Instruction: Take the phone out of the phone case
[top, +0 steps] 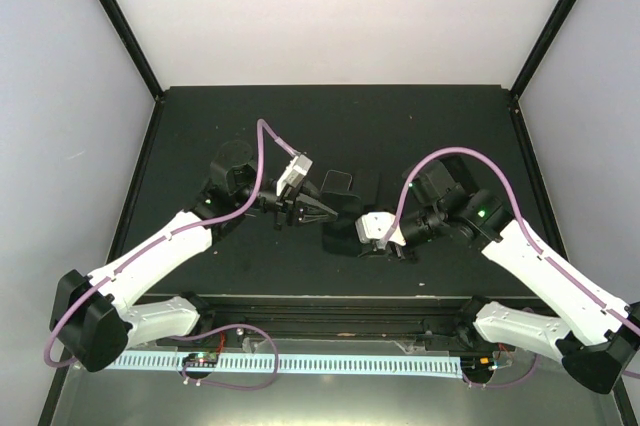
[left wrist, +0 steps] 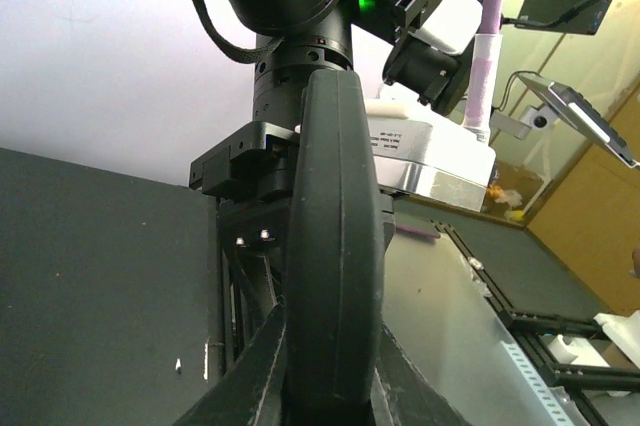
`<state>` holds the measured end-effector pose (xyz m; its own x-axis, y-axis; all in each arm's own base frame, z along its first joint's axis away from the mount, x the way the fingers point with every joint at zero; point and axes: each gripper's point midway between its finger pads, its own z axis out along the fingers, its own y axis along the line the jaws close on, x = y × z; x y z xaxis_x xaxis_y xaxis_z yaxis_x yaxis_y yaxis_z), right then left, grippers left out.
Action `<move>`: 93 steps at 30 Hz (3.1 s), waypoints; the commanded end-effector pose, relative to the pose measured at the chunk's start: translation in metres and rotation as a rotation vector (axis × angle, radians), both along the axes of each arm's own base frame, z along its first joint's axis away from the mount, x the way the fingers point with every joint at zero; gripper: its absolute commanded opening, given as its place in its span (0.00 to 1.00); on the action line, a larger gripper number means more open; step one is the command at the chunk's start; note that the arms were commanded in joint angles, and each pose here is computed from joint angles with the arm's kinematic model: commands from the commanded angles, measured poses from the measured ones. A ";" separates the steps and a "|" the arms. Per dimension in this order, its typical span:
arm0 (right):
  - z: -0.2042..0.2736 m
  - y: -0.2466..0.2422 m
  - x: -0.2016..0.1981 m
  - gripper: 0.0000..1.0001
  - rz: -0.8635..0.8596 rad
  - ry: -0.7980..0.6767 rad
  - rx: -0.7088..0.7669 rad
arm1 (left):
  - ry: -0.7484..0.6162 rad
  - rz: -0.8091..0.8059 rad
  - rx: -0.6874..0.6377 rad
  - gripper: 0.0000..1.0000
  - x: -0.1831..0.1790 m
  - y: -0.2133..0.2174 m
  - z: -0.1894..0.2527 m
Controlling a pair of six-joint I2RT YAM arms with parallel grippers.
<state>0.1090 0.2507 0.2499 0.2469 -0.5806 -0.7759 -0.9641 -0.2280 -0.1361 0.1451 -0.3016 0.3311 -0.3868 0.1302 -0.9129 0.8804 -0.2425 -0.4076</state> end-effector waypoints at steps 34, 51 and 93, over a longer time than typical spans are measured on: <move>0.033 0.006 0.080 0.20 -0.380 -0.223 0.092 | -0.026 -0.124 -0.061 0.02 -0.033 0.006 0.038; 0.064 -0.009 0.152 0.30 -0.741 -0.307 0.167 | -0.040 -0.116 -0.098 0.02 -0.040 0.012 0.049; 0.181 0.039 0.076 0.33 -0.311 0.300 0.510 | 0.047 0.128 -0.108 0.02 0.014 0.011 0.038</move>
